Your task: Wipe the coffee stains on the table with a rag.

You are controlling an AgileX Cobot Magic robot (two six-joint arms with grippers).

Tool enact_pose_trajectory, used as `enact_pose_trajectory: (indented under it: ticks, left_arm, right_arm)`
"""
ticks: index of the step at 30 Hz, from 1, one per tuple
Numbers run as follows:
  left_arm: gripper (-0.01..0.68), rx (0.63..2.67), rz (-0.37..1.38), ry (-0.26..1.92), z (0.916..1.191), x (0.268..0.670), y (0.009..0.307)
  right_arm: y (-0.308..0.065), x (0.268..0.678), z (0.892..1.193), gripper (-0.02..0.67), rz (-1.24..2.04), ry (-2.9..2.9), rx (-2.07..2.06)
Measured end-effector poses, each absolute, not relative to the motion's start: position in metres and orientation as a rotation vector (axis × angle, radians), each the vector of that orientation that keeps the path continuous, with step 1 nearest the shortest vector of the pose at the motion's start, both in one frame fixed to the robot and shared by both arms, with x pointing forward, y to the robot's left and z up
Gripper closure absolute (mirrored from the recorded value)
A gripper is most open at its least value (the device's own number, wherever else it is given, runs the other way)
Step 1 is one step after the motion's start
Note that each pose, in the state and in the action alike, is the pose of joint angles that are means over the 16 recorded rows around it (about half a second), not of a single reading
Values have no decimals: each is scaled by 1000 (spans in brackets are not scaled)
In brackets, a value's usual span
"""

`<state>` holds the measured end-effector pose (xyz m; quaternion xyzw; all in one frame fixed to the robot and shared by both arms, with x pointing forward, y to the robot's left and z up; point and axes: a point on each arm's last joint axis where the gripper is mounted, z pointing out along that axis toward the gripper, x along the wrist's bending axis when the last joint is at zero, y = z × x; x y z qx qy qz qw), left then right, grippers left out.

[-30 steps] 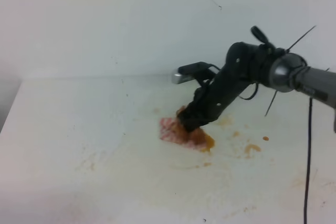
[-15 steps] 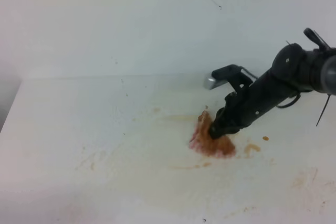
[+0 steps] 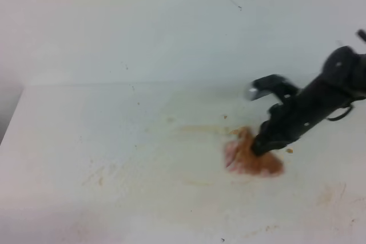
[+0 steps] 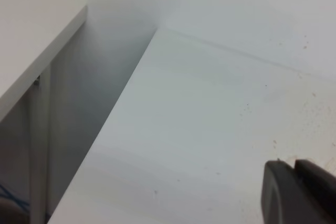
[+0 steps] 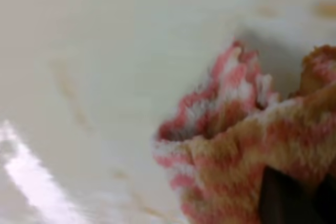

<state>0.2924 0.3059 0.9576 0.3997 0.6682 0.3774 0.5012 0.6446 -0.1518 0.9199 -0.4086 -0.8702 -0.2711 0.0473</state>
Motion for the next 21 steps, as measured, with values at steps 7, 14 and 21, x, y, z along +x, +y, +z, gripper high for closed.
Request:
enact_pose_trajectory:
  ticks: [7,14,21]
  left_arm:
    - [674,967,912,1616,959,293,306]
    - [674,966,913,1615,957,292,306]
    - [674,966,913,1615,957,292,306]
  right_arm:
    - [-207,656,937,601,-848,-2633,-1487]
    - [-234,655,978,601,-968,-2679,-1580]
    - [-232,627,1014,601,-1139,-2745,-1523]
